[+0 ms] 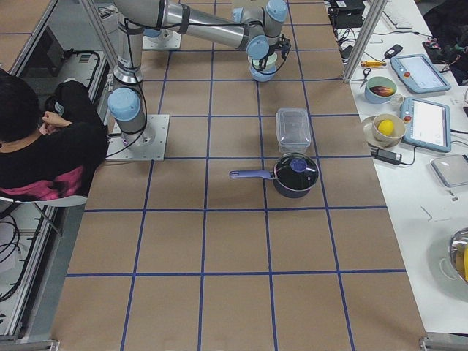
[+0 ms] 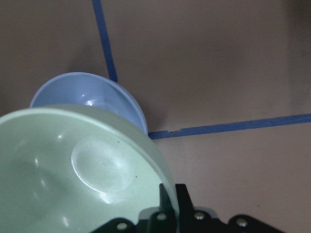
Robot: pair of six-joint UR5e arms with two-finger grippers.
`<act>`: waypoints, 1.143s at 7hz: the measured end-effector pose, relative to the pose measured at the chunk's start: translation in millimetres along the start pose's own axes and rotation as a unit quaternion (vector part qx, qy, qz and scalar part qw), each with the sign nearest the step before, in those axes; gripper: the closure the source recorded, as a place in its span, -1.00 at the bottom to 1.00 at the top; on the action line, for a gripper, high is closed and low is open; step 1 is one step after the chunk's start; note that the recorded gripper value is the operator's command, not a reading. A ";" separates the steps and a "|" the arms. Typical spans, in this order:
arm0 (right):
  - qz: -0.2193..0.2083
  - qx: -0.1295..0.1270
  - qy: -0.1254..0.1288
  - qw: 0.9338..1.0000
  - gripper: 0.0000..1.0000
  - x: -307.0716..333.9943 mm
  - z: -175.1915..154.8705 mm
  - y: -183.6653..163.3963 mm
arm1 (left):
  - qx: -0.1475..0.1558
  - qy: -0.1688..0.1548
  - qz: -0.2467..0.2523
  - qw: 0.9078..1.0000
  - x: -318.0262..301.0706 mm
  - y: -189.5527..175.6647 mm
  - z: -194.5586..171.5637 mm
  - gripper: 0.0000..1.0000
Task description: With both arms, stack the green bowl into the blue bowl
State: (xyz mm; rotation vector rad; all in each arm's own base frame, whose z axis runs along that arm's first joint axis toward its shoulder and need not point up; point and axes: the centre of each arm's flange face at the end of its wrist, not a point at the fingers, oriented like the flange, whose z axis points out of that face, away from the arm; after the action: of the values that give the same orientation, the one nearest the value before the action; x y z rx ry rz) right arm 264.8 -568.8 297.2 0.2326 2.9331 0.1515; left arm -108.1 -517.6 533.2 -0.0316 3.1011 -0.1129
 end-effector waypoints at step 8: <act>-0.014 0.004 -0.015 1.000 -1.00 -19.0 41.7 -12.5 | 0.011 0.001 0.023 1.000 0.8 12.4 31.4 -0.95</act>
State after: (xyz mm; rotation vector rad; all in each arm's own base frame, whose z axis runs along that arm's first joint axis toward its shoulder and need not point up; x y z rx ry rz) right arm 289.8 -580.6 258.6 0.1939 2.9056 0.1304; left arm -108.0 -507.5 501.0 0.0408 3.1001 -0.1467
